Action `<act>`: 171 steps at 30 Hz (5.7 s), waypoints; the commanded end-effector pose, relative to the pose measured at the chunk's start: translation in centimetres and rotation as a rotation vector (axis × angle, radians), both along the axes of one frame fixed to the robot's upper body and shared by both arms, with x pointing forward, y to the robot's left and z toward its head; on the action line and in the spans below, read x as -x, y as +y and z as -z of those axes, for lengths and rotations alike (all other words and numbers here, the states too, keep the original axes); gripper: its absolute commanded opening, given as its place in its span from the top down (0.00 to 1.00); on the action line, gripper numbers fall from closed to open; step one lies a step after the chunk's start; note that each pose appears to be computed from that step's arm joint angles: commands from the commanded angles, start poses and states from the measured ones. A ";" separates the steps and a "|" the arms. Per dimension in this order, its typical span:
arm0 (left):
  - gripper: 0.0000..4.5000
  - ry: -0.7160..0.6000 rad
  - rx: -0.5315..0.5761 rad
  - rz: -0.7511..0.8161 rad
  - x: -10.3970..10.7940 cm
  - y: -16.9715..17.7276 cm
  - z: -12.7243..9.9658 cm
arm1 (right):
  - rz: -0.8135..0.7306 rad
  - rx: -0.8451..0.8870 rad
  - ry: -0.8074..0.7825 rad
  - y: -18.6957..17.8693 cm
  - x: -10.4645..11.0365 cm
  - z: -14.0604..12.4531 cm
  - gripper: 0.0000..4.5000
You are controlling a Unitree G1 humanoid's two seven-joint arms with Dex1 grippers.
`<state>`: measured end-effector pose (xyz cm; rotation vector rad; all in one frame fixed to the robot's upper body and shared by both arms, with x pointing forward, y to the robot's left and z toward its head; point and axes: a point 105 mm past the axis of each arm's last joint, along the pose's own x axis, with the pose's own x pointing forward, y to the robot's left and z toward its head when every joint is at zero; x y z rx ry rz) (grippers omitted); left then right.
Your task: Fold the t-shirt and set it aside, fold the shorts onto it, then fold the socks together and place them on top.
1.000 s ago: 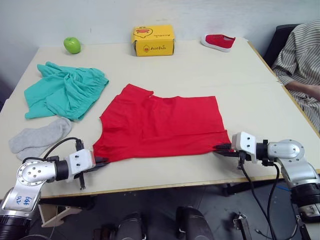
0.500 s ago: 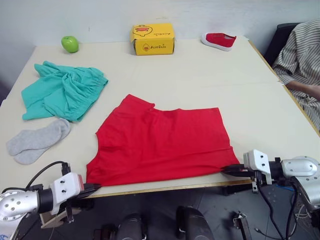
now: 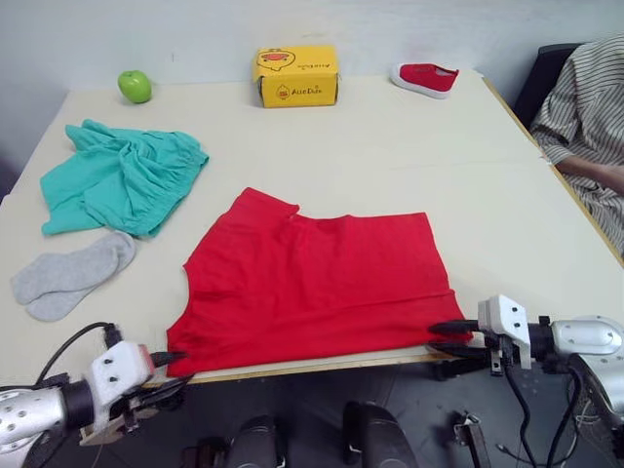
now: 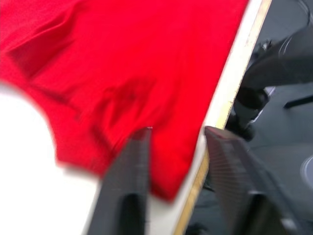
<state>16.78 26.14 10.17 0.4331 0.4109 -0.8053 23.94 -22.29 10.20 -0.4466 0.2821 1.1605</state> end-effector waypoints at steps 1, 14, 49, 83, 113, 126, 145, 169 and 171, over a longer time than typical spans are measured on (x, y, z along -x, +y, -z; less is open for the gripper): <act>0.23 -0.007 0.152 -0.078 0.3 1.8 -2.9 | 0.114 0.014 -0.120 -1.4 -1.1 -2.8 0.32; 0.01 -0.192 0.234 -0.133 -7.9 1.7 -5.9 | 0.355 -0.148 -0.316 -2.2 -5.9 -7.0 0.00; 0.01 -0.067 0.281 -0.127 -20.0 -3.4 -6.1 | 0.623 -0.129 -0.057 -2.3 -19.5 -5.4 0.00; 0.00 0.021 0.221 -0.245 -27.7 -7.4 -3.8 | 0.501 -0.159 0.016 -1.7 -17.8 -4.0 1.00; 1.00 -0.132 0.314 -0.167 -27.4 -5.8 -7.6 | 0.443 -0.383 -0.130 -1.0 -18.0 -8.7 1.00; 1.00 -0.188 0.250 -0.082 -22.9 -3.6 -8.2 | 0.371 -0.501 -0.050 -3.0 -15.0 -8.6 1.00; 0.57 -0.026 0.294 -0.191 -18.8 -2.4 -5.5 | 0.365 -0.219 -0.045 -3.7 -12.5 -3.3 0.63; 0.41 0.174 0.264 -0.186 -25.6 -6.8 -3.3 | 0.290 -0.036 -0.090 -2.4 -15.3 -4.4 0.13; 0.55 0.160 0.256 -0.167 -25.6 -7.0 -3.3 | 0.278 -0.040 -0.088 -2.2 -15.4 -4.4 0.23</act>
